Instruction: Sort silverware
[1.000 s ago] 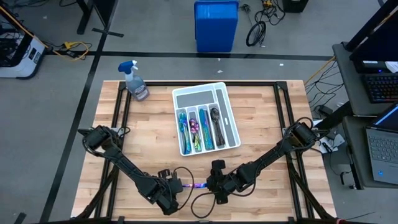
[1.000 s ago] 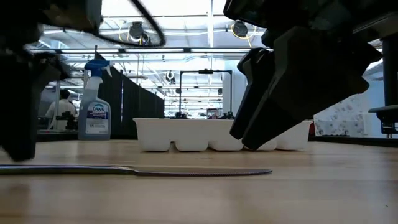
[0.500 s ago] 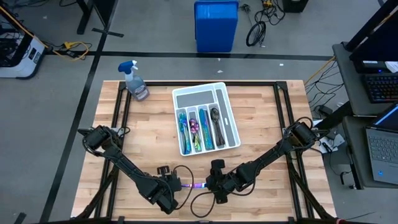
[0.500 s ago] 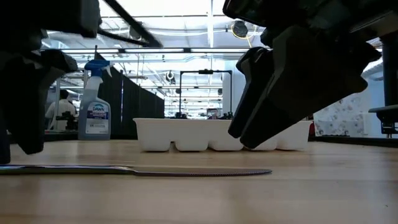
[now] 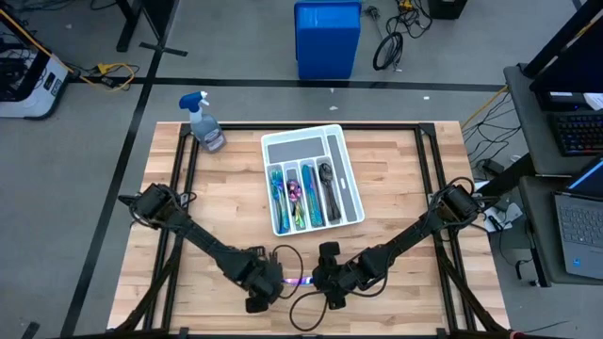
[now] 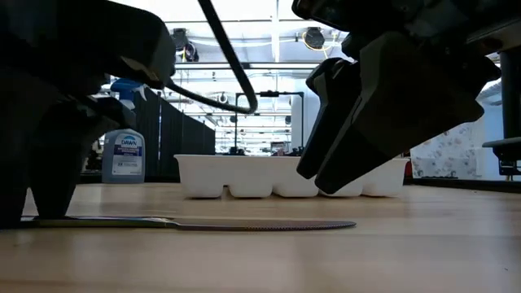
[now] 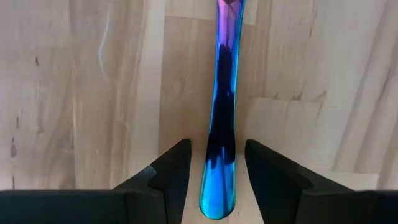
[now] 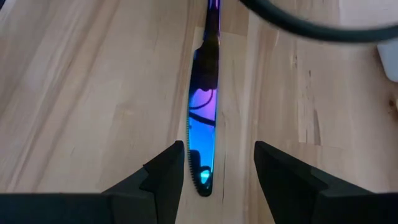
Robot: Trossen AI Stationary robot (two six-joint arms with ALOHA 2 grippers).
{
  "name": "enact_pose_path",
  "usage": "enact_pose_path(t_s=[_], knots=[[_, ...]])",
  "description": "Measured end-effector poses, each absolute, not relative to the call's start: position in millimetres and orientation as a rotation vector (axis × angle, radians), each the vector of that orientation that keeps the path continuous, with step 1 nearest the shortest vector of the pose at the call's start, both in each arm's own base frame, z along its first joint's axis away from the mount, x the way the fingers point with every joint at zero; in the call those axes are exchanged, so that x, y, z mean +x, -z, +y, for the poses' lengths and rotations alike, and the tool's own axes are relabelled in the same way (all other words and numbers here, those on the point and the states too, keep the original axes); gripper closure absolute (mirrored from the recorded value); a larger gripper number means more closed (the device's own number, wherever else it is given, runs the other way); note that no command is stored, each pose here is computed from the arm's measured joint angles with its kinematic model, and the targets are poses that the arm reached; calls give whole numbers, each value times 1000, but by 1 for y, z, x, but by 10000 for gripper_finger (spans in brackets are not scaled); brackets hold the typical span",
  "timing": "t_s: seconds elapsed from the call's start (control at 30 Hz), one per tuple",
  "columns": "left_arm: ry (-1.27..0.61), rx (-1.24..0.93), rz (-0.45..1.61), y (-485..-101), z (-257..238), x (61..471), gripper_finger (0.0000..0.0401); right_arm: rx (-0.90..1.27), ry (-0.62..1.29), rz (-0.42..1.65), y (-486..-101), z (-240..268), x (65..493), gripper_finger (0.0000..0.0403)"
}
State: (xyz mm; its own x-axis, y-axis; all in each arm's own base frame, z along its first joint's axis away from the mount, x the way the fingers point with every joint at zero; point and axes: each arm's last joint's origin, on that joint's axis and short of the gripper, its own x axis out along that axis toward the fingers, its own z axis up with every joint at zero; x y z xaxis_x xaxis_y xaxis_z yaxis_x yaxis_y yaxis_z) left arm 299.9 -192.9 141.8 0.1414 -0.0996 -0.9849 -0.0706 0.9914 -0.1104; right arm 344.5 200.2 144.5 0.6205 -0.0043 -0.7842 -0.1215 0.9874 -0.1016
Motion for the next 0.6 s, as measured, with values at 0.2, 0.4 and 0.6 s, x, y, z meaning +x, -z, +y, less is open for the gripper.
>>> enact_pose_path(t_s=[0.2, 0.4, 0.6], knots=[[38, -167, 1447, -142, -180, 307, 279, -156, -70, 900, -144, 200, 345, 225], [8, -166, 1432, -142, -178, 309, 341, -157, -70, 900, -144, 200, 345, 225], [-36, -129, 1382, -142, -184, 307, 354, -156, -69, 900, -144, 200, 345, 225]])
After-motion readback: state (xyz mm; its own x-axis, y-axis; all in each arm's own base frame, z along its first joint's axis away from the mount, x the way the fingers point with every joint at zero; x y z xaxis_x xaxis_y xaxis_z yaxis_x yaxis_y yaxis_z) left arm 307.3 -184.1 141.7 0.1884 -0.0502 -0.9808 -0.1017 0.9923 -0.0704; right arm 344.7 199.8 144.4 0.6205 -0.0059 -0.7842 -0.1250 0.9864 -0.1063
